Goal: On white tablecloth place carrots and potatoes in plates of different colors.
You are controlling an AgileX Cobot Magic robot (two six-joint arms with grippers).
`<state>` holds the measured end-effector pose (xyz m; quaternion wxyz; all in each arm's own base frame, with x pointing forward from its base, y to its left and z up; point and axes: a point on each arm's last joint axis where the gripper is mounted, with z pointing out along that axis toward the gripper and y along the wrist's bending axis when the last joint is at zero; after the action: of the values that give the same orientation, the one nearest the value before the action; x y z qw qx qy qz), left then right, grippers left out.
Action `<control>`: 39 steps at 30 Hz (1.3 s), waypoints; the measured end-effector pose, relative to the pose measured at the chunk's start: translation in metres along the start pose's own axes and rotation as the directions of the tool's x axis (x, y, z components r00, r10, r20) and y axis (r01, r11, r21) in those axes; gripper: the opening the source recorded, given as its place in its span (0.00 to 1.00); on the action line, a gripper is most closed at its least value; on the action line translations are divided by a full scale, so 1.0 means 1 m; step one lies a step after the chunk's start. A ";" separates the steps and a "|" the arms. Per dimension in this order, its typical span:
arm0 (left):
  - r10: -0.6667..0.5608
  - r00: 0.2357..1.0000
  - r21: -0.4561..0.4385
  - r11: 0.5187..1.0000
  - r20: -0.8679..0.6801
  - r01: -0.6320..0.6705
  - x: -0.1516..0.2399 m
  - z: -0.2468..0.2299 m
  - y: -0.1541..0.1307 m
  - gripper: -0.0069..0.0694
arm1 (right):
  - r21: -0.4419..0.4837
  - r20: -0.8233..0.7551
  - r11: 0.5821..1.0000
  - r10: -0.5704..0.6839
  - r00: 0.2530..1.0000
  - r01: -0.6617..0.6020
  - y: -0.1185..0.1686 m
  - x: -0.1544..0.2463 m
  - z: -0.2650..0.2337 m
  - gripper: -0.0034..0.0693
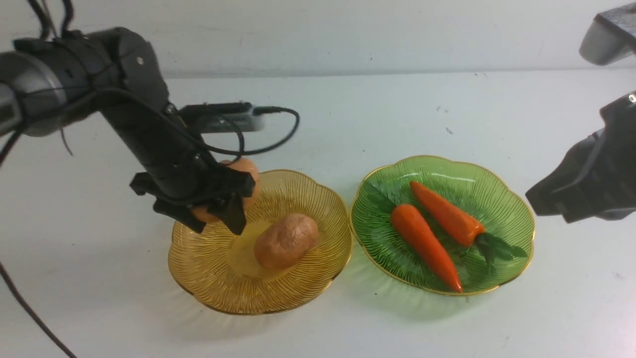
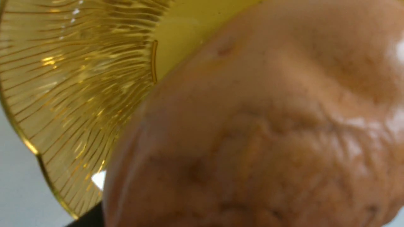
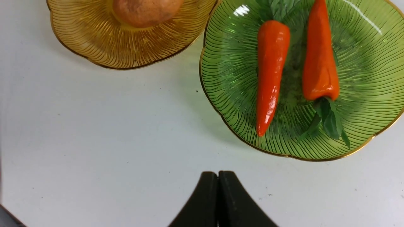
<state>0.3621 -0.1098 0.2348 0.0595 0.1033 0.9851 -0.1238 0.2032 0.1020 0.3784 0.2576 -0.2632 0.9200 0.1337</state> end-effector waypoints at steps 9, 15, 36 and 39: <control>0.013 0.999 -0.096 0.995 0.036 -0.009 -0.007 0.014 -0.001 0.67 | -0.001 -0.007 1.000 -0.008 1.000 0.008 0.000 0.001 0.000 0.03; 0.018 0.999 -0.102 0.995 0.047 -0.013 -0.008 0.014 0.000 0.81 | -0.001 -0.008 1.000 -0.008 1.000 0.008 0.000 0.001 0.000 0.03; 0.108 0.991 -0.191 0.977 0.074 -0.092 -0.025 -0.048 -0.008 0.13 | 0.208 0.446 0.972 0.007 0.895 -0.111 0.010 0.122 -0.072 0.03; 0.119 0.989 -0.201 0.975 0.092 -0.099 -0.027 -0.054 -0.008 0.09 | 0.189 0.616 0.974 -0.020 0.788 -0.122 0.006 0.136 -0.044 0.03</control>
<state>0.3821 -0.1090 0.2928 0.1271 0.1442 0.9809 -0.0280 0.0825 0.0338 0.3416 0.5658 -0.1505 0.8022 0.1168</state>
